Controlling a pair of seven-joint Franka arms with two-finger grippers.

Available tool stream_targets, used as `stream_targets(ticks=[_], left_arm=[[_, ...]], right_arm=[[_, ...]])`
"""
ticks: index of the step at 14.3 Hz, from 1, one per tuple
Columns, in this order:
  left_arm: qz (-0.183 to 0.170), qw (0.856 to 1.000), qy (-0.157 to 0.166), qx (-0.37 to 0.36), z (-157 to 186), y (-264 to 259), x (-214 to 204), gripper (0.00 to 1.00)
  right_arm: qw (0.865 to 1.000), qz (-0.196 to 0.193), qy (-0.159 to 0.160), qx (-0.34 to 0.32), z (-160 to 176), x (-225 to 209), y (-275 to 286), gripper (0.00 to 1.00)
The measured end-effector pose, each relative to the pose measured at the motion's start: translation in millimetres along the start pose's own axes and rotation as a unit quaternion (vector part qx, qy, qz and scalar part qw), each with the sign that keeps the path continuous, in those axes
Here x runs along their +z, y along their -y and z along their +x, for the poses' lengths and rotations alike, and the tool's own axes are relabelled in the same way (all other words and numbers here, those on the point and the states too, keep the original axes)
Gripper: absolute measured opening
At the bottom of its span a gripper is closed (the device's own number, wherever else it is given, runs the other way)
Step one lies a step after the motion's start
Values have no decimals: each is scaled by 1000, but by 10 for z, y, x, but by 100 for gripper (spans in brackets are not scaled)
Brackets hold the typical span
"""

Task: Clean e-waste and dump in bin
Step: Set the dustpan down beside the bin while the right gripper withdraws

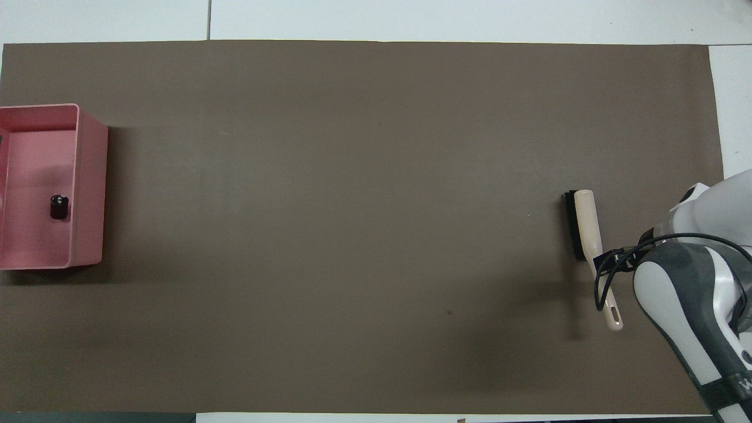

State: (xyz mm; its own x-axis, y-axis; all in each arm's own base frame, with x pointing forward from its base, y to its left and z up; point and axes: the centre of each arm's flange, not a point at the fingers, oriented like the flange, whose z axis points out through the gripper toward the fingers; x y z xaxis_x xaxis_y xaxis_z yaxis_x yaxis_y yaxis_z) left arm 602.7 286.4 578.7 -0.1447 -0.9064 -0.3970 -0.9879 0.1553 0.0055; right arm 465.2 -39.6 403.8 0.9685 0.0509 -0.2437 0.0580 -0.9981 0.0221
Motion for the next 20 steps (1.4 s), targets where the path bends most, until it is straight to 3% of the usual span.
stream_targets(ticks=[4,8,10,12,15,17,20], left_arm=[[-9,1000,-6,-5,49,-154,-394,33],[10,995,-100,0,456,-87,-532,33],[2,992,-126,32,980,80,-462,33],[-8,987,-149,54,1722,249,-353,33],[-5,981,-183,70,2606,304,-39,33],[-4,980,-189,64,3041,268,122,33],[-1,980,-188,62,3340,201,297,33]], right_arm=[[1000,-4,-25,4,50,-672,-45,99],[999,-6,-43,11,-51,-1436,-97,99],[999,-7,-52,15,-136,-1764,-132,99],[998,-6,-57,20,-218,-2003,-165,99],[997,-3,-62,34,-269,-2140,-317,99],[997,-2,-61,36,-238,-2133,-346,99],[997,-1,-63,43,-198,-2102,-424,99]])
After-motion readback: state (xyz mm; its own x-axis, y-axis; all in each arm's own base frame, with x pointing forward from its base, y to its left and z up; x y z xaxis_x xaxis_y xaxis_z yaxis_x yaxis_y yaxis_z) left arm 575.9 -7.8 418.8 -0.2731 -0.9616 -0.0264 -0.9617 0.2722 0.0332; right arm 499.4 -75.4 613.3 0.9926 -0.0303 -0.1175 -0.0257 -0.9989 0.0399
